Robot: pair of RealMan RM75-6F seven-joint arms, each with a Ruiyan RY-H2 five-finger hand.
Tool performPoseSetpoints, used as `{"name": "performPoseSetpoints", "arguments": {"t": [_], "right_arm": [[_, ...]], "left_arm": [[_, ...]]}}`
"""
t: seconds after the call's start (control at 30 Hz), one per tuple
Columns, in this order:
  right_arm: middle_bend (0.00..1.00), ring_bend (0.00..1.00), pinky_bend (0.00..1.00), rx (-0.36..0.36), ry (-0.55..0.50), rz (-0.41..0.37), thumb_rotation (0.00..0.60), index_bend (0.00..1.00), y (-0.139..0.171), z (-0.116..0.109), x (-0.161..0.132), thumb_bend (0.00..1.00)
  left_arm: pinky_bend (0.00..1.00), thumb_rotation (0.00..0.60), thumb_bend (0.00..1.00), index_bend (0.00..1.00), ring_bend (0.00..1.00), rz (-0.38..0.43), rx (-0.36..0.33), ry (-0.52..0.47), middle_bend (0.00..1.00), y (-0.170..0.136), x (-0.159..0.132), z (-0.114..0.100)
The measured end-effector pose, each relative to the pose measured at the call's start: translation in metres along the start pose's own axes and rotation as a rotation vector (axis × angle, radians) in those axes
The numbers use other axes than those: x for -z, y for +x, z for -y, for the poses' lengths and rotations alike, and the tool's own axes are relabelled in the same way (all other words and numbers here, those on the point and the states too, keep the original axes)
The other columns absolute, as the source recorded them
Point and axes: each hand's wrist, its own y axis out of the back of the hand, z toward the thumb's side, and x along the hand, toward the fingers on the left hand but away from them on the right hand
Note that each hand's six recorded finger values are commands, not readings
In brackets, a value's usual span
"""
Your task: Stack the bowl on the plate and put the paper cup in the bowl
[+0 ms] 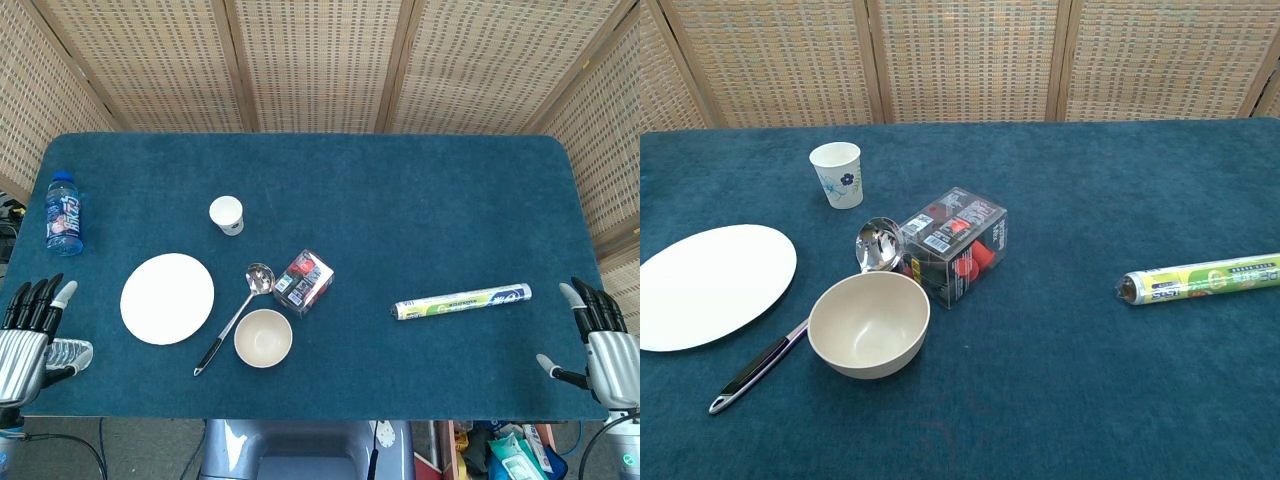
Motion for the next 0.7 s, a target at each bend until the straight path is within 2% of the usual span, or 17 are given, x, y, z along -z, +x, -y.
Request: {"name": "performPoseSetpoints", "arguments": {"t": [0.33, 0.43, 0.7], "right_arm": [[0.00, 0.00, 0.00, 0.004, -0.004, 0.005, 0.600, 0.01, 0.001, -0.001, 0.002, 0.14], [0.00, 0.00, 0.00, 0.003, -0.007, 0.010, 0.600, 0.01, 0.001, -0.001, 0.003, 0.14], [0.00, 0.00, 0.00, 0.001, -0.006, 0.016, 0.600, 0.01, 0.000, -0.001, 0.005, 0.14]], "left_arm": [[0.00, 0.600, 0.10, 0.00, 0.00, 0.023, -0.007, -0.015, 0.00, -0.001, -0.006, -0.001], [0.00, 0.600, 0.10, 0.04, 0.00, 0.039, -0.003, -0.022, 0.00, -0.001, -0.010, -0.001], [0.00, 0.600, 0.11, 0.12, 0.00, 0.148, 0.019, -0.042, 0.00, -0.001, -0.031, 0.005]]}}
